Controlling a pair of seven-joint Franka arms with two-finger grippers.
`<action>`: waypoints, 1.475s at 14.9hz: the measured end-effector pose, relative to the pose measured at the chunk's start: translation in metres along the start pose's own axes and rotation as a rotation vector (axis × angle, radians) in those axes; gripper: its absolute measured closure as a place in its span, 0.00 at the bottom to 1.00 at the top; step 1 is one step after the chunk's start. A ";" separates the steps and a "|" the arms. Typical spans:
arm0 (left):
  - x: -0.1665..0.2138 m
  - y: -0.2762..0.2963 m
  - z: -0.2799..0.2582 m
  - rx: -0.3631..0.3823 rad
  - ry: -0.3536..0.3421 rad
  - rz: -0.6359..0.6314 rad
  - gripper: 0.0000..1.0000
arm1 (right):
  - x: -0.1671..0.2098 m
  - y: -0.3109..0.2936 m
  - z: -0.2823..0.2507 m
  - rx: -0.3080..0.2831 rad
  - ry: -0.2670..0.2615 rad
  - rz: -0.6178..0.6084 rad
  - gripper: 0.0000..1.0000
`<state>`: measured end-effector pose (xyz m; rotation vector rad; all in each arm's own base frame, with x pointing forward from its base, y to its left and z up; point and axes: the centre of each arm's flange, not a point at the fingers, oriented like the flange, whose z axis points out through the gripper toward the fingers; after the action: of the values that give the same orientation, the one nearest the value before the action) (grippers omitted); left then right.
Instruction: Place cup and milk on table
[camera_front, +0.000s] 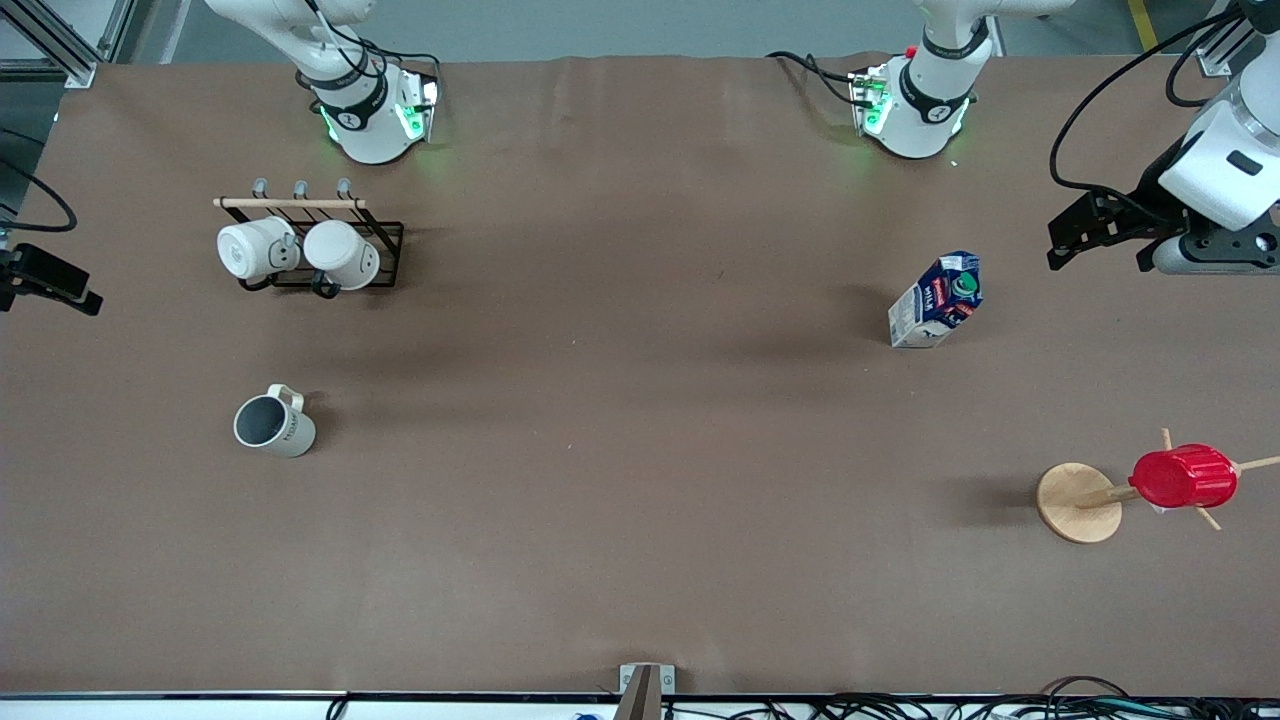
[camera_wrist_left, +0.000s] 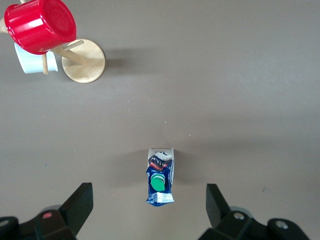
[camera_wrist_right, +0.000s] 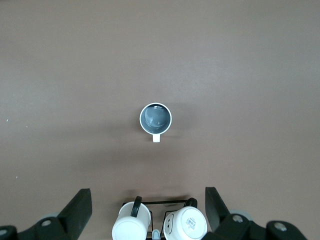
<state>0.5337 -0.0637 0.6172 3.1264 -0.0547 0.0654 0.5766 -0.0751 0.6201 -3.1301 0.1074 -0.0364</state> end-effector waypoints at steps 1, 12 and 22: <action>0.000 0.000 0.000 0.000 0.000 0.000 0.01 | 0.000 0.000 0.000 0.000 0.000 0.000 0.00; 0.003 0.000 0.002 -0.001 0.008 0.000 0.00 | 0.001 0.001 -0.001 -0.003 0.006 0.001 0.00; 0.015 -0.003 0.033 -0.001 -0.016 -0.006 0.06 | 0.017 0.001 0.101 -0.006 -0.074 -0.001 0.00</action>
<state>0.5504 -0.0621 0.5848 3.1266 -0.0456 0.0399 0.5959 -0.0764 0.5198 -3.1324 0.1061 0.0802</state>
